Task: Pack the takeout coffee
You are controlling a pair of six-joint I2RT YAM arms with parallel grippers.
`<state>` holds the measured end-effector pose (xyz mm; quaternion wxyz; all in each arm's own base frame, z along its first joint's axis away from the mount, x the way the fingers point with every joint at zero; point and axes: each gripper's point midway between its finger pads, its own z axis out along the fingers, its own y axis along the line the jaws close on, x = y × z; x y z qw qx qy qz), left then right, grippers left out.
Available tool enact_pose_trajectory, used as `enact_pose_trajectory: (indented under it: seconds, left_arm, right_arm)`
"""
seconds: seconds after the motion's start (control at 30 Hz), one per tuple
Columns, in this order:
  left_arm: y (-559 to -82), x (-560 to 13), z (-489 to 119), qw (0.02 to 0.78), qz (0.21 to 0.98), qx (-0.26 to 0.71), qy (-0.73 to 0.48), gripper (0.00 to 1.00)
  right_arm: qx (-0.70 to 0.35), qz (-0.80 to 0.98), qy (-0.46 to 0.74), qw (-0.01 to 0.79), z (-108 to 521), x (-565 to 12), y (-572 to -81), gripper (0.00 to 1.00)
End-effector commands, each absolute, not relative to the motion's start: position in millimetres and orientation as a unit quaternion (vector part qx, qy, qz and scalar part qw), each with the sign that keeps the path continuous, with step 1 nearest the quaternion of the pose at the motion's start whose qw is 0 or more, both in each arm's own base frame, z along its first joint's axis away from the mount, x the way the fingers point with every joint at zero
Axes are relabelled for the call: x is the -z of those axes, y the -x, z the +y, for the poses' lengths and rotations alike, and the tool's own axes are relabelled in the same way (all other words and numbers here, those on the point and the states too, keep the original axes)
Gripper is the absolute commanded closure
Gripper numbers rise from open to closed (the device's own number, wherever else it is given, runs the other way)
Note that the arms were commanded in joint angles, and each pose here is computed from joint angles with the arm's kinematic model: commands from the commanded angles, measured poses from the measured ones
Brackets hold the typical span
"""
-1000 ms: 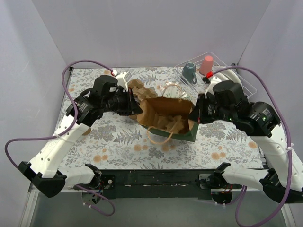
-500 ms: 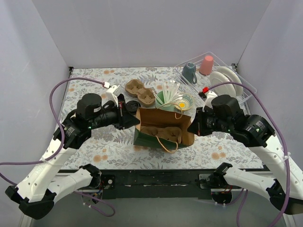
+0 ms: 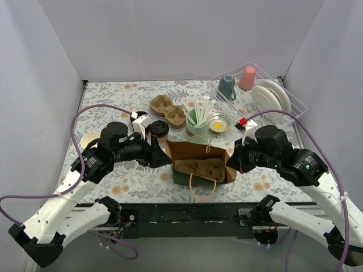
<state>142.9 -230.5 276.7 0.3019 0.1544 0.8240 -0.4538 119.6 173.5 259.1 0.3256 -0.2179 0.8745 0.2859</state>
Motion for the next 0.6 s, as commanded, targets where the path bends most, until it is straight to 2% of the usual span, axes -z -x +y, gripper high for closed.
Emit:
enact_pose_trajectory:
  seconds: [0.0, 0.03, 0.07, 0.1, 0.37, 0.57]
  left_arm:
    - [-145.6, -311.6, -219.8, 0.351, 0.810, 0.445, -0.149, 0.22]
    - [-148.9, -317.1, -216.6, 0.362, 0.811, 0.435, -0.146, 0.16]
    - [-160.8, -338.3, -208.5, 0.406, 0.803, 0.415, -0.133, 0.10]
    - [-166.7, -344.7, -204.4, 0.420, 0.804, 0.402, -0.125, 0.08]
    - [-210.5, -382.4, -173.3, 0.519, 0.795, 0.305, -0.069, 0.03]
    - [-224.4, -360.7, -167.6, 0.508, 0.818, 0.265, -0.045, 0.03]
  right_arm:
    - [-0.293, 0.861, 0.249, 0.332, 175.2, -256.8, -115.9, 0.99]
    - [-0.296, 0.860, 0.254, 0.330, 173.8, -254.7, -112.1, 0.99]
    - [-0.297, 0.860, 0.257, 0.325, 172.9, -252.5, -109.0, 0.99]
    - [-0.298, 0.861, 0.258, 0.323, 171.3, -251.5, -106.8, 0.99]
    - [-0.284, 0.859, 0.276, 0.325, 155.7, -244.0, -95.4, 0.99]
    - [-0.295, 0.853, 0.272, 0.333, 158.4, -242.8, -95.5, 0.99]
